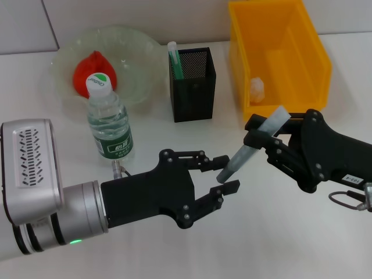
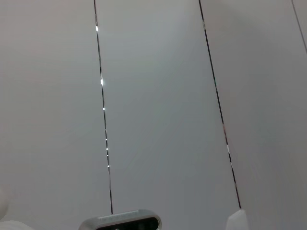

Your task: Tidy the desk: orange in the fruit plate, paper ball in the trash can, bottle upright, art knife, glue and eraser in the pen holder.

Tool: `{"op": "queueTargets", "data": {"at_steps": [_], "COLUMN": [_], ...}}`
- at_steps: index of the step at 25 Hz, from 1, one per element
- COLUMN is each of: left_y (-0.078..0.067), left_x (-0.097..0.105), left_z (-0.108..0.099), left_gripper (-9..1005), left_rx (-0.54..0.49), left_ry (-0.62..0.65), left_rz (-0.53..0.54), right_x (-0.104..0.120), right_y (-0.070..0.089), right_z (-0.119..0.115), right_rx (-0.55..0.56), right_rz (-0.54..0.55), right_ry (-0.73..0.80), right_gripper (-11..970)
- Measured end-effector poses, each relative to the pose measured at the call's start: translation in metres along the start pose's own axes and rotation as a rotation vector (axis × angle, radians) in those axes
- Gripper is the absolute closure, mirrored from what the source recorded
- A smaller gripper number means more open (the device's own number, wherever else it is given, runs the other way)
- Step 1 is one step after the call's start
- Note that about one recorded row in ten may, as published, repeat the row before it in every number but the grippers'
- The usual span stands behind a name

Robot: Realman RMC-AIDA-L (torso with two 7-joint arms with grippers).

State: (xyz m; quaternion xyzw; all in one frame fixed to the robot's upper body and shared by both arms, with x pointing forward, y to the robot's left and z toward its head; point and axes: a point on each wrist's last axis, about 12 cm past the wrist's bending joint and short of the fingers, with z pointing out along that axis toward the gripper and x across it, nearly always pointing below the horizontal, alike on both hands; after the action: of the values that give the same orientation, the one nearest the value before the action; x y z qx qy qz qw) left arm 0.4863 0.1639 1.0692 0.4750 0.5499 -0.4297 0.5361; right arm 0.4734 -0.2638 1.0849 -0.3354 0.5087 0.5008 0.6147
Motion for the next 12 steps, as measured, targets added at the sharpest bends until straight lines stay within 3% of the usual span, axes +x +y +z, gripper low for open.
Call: {"op": "queueTargets", "data": {"at_steps": [10,12], "left_y": [0.002,0.002], "left_x": [0.001,0.002], "left_z": [-0.002,-0.003], "left_gripper": [522,367], "left_rx": [-0.020,-0.025], "left_ry": [0.002,0.004], "left_rz": [-0.023,-0.028], "right_x": [-0.004,-0.007], "right_y": [-0.002,-0.003], "right_z": [-0.007,-0.010], "right_rx": [0.045,0.071], "right_rz": [-0.020,-0.032], "right_ry": [-0.030,-0.045], "right_gripper": [816,816]}}
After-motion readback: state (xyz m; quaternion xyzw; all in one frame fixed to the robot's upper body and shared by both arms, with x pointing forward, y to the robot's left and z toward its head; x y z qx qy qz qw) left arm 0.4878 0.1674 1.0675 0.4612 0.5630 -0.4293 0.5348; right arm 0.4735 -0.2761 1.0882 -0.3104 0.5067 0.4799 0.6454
